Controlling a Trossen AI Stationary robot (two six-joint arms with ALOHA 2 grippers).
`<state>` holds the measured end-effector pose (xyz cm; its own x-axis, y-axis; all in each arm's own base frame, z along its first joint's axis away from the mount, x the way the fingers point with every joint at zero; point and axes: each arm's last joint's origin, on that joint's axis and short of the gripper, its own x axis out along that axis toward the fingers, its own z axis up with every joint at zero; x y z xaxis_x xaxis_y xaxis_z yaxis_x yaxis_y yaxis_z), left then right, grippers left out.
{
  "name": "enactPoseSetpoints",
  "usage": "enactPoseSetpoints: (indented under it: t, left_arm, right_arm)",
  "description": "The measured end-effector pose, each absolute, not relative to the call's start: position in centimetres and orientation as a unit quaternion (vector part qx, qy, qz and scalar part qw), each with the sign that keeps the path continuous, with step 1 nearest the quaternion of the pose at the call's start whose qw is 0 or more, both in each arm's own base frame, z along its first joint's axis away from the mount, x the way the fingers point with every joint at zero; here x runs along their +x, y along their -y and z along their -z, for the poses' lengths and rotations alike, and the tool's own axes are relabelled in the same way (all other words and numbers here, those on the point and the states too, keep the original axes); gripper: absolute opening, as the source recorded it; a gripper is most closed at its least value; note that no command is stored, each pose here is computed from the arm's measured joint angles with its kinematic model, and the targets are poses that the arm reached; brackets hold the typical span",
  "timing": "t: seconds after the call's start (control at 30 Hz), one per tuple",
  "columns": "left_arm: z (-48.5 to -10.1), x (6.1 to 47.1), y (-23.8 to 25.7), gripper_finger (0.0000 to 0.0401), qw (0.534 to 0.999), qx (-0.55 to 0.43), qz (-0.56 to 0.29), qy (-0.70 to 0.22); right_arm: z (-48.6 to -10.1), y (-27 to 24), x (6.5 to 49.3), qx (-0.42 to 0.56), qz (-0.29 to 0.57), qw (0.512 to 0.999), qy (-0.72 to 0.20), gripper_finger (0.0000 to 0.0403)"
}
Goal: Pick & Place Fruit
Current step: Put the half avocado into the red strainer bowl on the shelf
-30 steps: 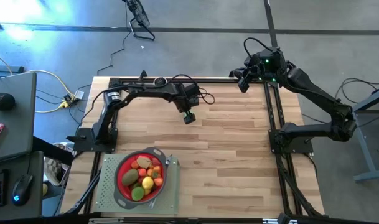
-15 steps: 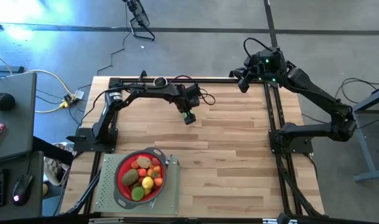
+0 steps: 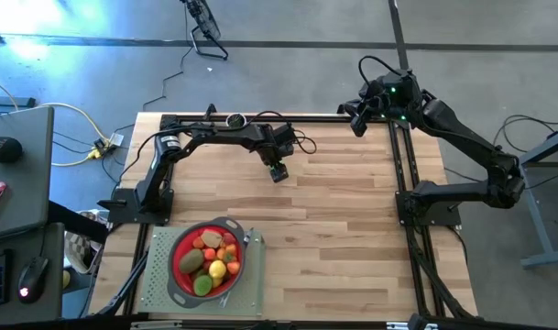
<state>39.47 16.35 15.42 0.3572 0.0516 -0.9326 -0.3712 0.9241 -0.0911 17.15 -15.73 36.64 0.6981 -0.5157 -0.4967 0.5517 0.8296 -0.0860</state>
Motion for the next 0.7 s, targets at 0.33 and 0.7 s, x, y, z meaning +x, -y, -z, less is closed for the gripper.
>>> enactPoseSetpoints:
  t: [0.33, 0.7]
  left_arm:
    - [-15.4, 39.5, -16.3, 0.0215, 0.809, -0.155, -0.134, -0.551]
    - [-17.1, 38.5, -17.0, 0.0215, 0.814, -0.212, -0.118, -0.528]
  right_arm:
    - [-36.6, 15.7, 17.1, 0.035, 0.290, 0.921, -0.259, 0.0003]
    - [-36.6, 15.7, 17.1, 0.035, 0.290, 0.921, -0.259, 0.0003]
